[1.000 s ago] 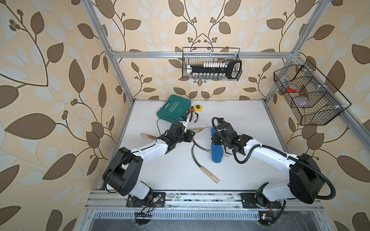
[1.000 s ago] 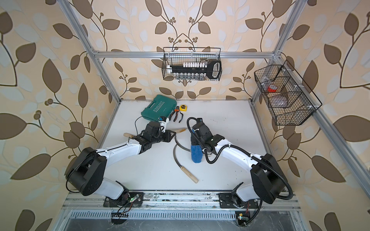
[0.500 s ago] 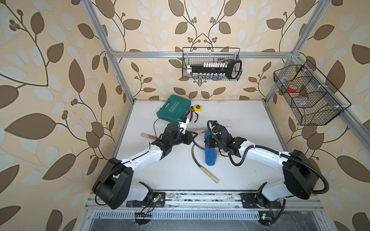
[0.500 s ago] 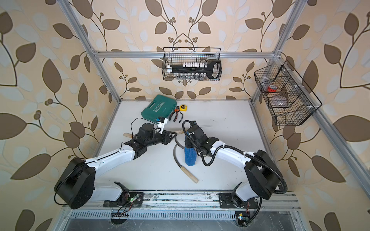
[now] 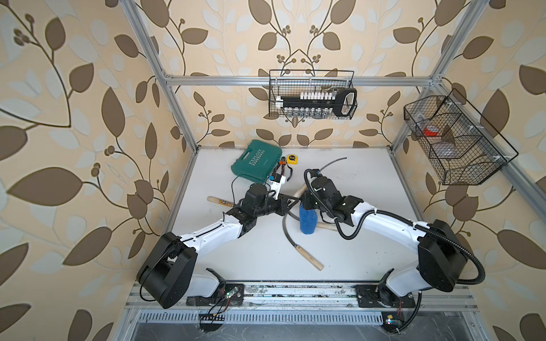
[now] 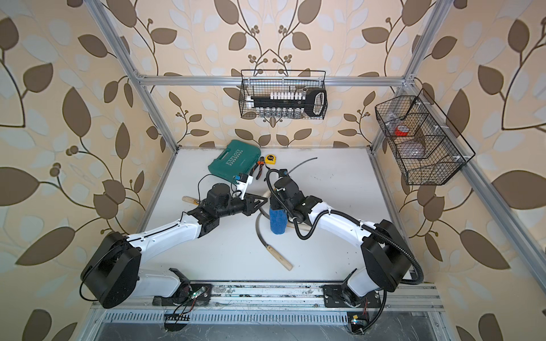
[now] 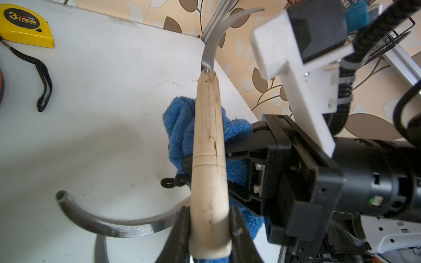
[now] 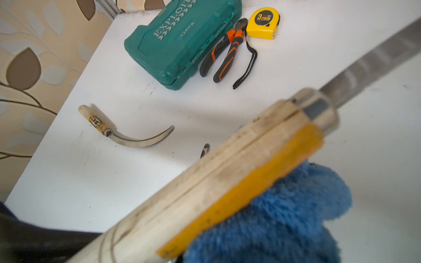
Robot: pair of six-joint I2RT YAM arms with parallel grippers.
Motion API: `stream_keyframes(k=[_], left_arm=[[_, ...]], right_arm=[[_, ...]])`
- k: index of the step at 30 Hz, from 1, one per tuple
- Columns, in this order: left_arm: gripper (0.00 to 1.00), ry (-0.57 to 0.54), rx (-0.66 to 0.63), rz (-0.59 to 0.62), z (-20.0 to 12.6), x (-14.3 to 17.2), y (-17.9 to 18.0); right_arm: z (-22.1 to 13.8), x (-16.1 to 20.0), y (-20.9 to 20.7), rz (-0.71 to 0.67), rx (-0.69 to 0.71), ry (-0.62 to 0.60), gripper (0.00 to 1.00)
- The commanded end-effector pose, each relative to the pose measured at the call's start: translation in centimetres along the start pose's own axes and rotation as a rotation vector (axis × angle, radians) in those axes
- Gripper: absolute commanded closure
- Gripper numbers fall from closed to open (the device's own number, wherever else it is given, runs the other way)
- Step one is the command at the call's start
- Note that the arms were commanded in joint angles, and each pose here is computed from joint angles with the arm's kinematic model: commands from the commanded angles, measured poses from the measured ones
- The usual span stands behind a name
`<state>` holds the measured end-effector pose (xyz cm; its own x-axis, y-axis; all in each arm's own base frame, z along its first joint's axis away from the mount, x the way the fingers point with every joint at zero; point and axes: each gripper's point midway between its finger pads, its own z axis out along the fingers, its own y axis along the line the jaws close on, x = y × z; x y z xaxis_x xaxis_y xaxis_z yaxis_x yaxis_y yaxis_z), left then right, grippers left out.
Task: Wipe small sickles with rags
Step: Adjust the small sickle.
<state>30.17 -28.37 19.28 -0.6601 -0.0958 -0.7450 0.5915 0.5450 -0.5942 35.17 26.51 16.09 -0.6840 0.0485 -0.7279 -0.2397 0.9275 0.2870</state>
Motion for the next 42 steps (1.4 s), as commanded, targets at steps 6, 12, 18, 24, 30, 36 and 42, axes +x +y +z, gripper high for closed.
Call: stream_keyframes(k=[6, 12, 18, 24, 30, 36, 42], left_arm=[[1.00, 0.062, 0.117, 0.003, 1.0, 0.6, -2.5], [1.00, 0.082, 0.128, -0.021, 1.8, 0.7, -2.4], [1.00, 0.114, 0.134, -0.046, 2.8, 1.5, -1.8], [1.00, 0.120, 0.159, -0.061, 2.8, 1.7, -2.2], [1.00, 0.131, 0.137, -0.121, 3.1, 2.1, -1.5], [1.00, 0.157, 0.148, -0.162, 3.7, 2.7, -1.3], [1.00, 0.144, 0.121, -0.154, 3.4, 2.5, -0.9]], right_arm=[[-1.6, -3.4, 2.9, -0.038, -0.096, -0.097, 0.98], [-2.5, -4.1, 4.0, -0.077, -0.114, -0.132, 0.97], [-2.6, -4.8, 4.5, -0.119, -0.119, -0.159, 0.96], [-2.3, -6.2, 4.9, -0.175, -0.115, -0.212, 0.95], [-1.5, -7.4, 4.8, -0.170, -0.127, -0.257, 0.96], [-1.6, -7.7, 6.0, -0.183, -0.213, -0.331, 0.96], [-0.4, -7.6, 5.1, -0.174, -0.174, -0.316, 0.98]])
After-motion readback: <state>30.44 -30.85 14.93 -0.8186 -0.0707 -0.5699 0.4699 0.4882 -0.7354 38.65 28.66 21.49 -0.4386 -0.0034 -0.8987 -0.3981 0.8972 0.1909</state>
